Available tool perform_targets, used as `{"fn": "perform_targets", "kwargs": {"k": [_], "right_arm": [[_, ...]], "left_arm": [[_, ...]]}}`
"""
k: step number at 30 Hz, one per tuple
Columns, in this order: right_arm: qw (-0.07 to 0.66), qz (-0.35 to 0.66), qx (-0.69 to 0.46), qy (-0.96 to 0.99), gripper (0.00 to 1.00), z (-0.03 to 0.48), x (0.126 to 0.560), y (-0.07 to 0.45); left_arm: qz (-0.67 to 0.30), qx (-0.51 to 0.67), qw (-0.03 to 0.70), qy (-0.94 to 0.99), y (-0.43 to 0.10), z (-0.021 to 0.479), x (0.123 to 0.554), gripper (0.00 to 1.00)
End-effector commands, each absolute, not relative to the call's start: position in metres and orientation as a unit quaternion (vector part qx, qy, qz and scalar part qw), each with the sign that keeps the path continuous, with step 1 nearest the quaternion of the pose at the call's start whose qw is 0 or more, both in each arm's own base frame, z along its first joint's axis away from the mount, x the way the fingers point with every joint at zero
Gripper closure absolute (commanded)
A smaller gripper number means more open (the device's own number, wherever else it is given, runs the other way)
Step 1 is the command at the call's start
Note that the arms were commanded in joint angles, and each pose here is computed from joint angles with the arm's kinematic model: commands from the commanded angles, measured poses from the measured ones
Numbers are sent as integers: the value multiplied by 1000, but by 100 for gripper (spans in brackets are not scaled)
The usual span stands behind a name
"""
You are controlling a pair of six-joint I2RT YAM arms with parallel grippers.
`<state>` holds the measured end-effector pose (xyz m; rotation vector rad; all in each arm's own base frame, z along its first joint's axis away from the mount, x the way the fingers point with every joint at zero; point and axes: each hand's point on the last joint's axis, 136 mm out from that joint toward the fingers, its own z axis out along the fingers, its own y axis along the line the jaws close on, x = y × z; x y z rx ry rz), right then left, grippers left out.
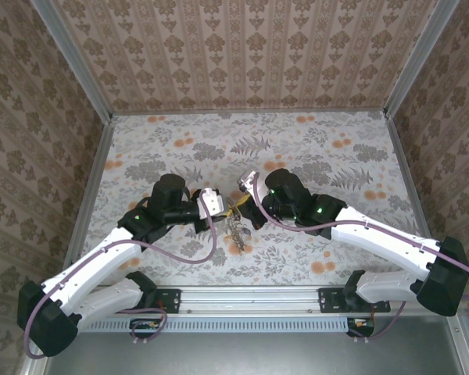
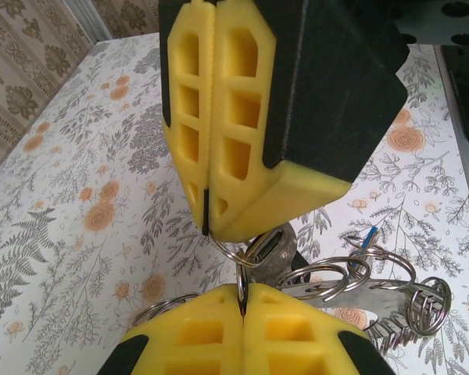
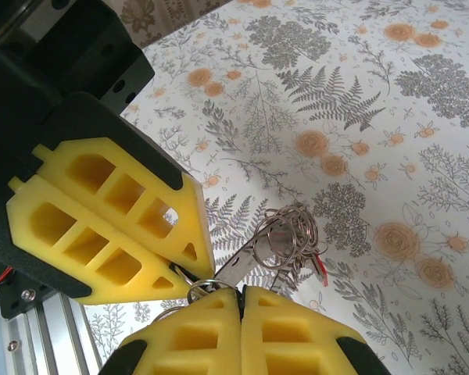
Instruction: Put the keys on the keyring
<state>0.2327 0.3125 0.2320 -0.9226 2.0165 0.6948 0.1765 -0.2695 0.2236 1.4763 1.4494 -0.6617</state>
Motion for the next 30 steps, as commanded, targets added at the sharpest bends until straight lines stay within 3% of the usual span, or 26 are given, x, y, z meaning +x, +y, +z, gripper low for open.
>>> {"fn": "perform_targets", "kwargs": {"k": [1,17,30], "right_arm": [[387,244,-328,827,100,216,245,299],[387,286,-249,841,100,232,246,302],[365,240,-200,877,100,223,251,290]], "left_arm": [[-290,585,508,561,-276,259,178,100],[-308,564,470,605,-286,249,189,100],[-308,547,455,632,-289,249,197,100]]}}
